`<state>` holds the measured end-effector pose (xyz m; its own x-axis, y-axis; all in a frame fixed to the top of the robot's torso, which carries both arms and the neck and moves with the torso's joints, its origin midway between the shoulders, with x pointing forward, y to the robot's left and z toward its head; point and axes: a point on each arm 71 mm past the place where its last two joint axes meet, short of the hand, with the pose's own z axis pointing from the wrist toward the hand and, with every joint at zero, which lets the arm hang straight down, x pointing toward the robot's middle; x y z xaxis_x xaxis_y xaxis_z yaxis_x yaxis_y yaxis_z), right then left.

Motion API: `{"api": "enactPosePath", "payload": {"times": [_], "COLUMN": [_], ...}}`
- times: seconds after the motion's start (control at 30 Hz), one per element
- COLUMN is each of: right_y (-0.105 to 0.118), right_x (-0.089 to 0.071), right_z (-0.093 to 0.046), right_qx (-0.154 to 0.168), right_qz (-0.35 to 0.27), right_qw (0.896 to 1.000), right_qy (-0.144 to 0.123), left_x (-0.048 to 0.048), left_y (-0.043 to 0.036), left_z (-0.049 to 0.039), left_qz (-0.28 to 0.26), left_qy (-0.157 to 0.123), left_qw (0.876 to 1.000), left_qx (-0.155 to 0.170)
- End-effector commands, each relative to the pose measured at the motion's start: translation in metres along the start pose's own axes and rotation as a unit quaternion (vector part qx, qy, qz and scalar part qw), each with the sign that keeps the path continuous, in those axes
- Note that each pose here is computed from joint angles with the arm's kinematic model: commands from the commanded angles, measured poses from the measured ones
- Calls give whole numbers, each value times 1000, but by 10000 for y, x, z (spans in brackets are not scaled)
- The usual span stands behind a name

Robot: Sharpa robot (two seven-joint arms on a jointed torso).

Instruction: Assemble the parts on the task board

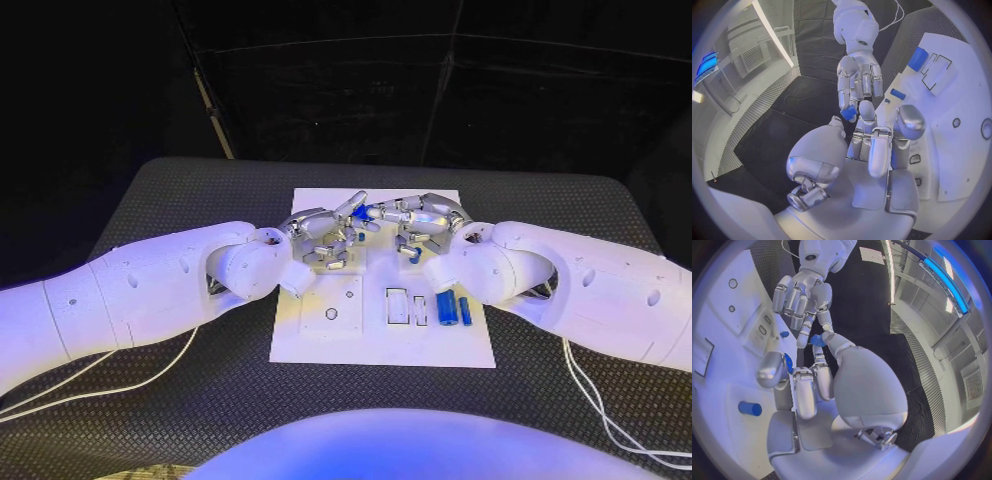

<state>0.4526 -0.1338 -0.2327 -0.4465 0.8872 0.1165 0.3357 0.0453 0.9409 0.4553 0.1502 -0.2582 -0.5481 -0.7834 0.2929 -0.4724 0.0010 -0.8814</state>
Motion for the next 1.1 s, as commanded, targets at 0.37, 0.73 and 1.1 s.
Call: {"api": "enactPosePath", "payload": {"times": [0.37,0.73,1.1], "right_y": [16,21,19], "right_x": [3,-24,-45], "right_z": [10,6,1], "right_qx": [-5,-9,-8], "right_qz": [-12,-17,-27], "right_qw": [1000,1000,1000], "right_qy": [10,7,6], "left_x": [21,-10,-41], "left_y": [-54,-54,-62], "left_z": [-3,-12,-21], "left_qz": [-13,-13,-15], "left_qy": [9,4,-7], "left_qw": [999,999,999], "left_qx": [31,32,38]}}
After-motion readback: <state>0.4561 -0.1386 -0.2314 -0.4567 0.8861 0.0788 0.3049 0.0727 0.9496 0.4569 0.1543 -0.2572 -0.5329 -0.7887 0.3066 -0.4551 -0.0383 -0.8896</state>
